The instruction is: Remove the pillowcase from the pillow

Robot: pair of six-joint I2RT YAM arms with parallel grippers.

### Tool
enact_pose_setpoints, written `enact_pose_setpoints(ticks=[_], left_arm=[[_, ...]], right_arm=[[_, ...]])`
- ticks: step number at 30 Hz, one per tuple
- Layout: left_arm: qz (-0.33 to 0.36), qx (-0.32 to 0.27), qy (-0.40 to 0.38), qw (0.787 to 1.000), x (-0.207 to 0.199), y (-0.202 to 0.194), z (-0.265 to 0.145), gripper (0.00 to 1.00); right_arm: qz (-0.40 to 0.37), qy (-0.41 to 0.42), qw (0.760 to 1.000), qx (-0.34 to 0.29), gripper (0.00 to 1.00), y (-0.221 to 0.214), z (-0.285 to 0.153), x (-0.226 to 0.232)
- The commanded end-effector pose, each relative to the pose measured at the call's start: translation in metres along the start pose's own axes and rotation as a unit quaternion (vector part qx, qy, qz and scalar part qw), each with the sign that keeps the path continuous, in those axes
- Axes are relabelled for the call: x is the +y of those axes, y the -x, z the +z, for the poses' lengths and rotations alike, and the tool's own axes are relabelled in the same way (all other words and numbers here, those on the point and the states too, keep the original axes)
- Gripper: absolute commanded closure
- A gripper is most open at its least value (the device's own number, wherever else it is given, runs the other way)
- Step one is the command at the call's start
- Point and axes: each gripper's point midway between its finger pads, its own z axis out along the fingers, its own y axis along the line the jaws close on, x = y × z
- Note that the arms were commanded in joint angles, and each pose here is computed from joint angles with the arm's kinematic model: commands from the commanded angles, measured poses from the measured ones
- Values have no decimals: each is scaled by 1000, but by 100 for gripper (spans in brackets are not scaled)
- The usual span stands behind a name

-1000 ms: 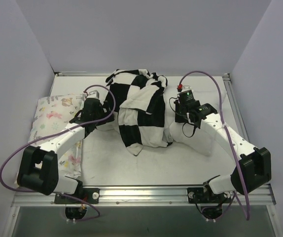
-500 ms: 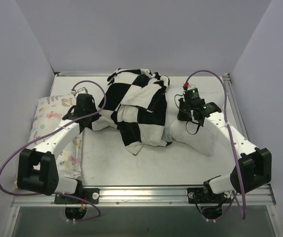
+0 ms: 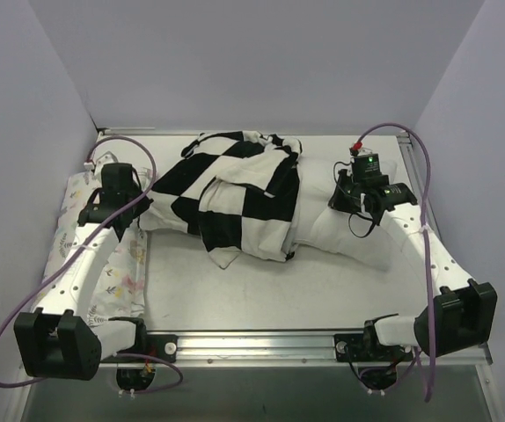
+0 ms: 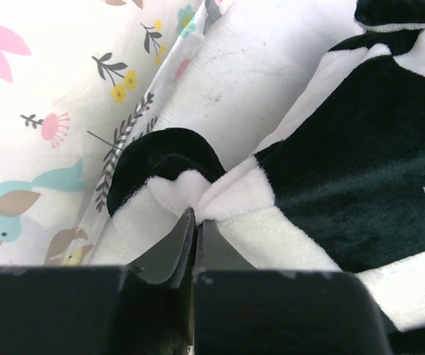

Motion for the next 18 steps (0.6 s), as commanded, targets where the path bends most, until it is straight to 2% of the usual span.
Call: enact_pose_setpoints(ticks=[1,5,9,11,18], left_arm=[[-20,-173,98,980,41,97,-49,100],[-37,-220,100,970,46,136,-89,100],[-61,-248,98,962,50,157,-115,100],[-94,-252,100,958,66,165,-117,100],[-145,-194,54,969,82,163,-88,100]], right_arm=[[25,-111,993,-37,100,17,-34,-58],[46,-104,992,-55,100,34,-51,-60],[66,-105,990,-63,100,43,-59,-67],[75,-105,990,-61,100,41,-59,-72],[93,-89,989,-68,100,44,-66,-74]])
